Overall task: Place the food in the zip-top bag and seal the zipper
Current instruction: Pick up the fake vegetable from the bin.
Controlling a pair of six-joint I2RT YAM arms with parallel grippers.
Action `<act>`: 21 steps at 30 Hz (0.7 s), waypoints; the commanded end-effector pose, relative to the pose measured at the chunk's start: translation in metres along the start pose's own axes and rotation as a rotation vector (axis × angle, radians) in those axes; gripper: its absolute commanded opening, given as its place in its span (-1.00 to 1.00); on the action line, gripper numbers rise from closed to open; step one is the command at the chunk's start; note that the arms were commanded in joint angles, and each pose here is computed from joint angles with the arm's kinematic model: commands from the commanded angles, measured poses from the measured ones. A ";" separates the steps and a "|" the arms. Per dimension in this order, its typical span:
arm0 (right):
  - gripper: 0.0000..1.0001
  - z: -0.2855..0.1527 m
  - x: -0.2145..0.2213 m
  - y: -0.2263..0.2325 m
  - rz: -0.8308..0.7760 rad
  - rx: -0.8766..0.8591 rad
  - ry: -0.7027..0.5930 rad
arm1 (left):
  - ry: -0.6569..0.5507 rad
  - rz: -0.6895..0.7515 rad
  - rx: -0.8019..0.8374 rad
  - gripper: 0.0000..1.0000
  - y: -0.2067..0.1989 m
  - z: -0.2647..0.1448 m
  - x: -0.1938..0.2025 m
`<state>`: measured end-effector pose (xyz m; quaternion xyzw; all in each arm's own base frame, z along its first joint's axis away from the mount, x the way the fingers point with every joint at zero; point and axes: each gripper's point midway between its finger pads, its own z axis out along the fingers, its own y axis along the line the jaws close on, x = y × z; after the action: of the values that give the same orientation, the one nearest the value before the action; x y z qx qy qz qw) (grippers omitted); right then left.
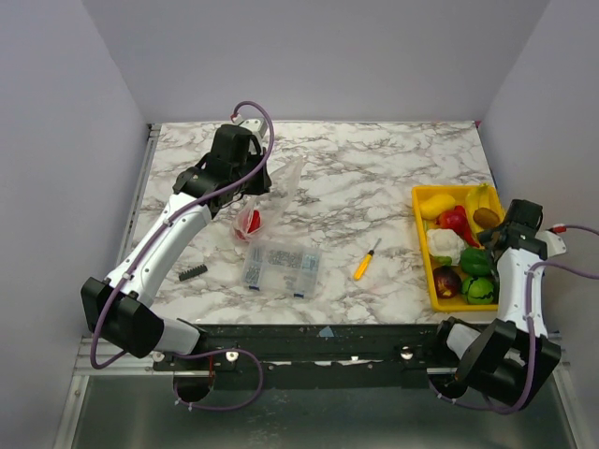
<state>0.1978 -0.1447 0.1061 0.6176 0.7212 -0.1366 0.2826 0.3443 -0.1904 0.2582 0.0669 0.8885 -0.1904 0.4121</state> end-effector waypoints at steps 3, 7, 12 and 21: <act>0.92 0.001 0.011 0.028 -0.010 -0.166 0.045 | 0.003 -0.008 0.030 -1.00 -0.005 0.005 -0.002; 0.79 0.007 0.018 0.027 -0.009 -0.162 0.064 | 0.010 -0.007 0.031 -1.00 -0.005 0.006 0.000; 0.49 0.003 0.016 0.033 -0.012 -0.196 0.064 | 0.007 -0.006 0.028 -1.00 -0.004 0.005 -0.001; -0.41 -0.033 -0.015 0.054 -0.025 -0.315 -0.008 | 0.009 -0.006 0.033 -1.00 -0.005 0.006 -0.001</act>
<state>0.2257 -0.1280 0.1103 0.5770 0.7461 -0.0560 0.3275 0.3451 -0.1944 0.2514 0.0711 0.8921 -0.1951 0.4012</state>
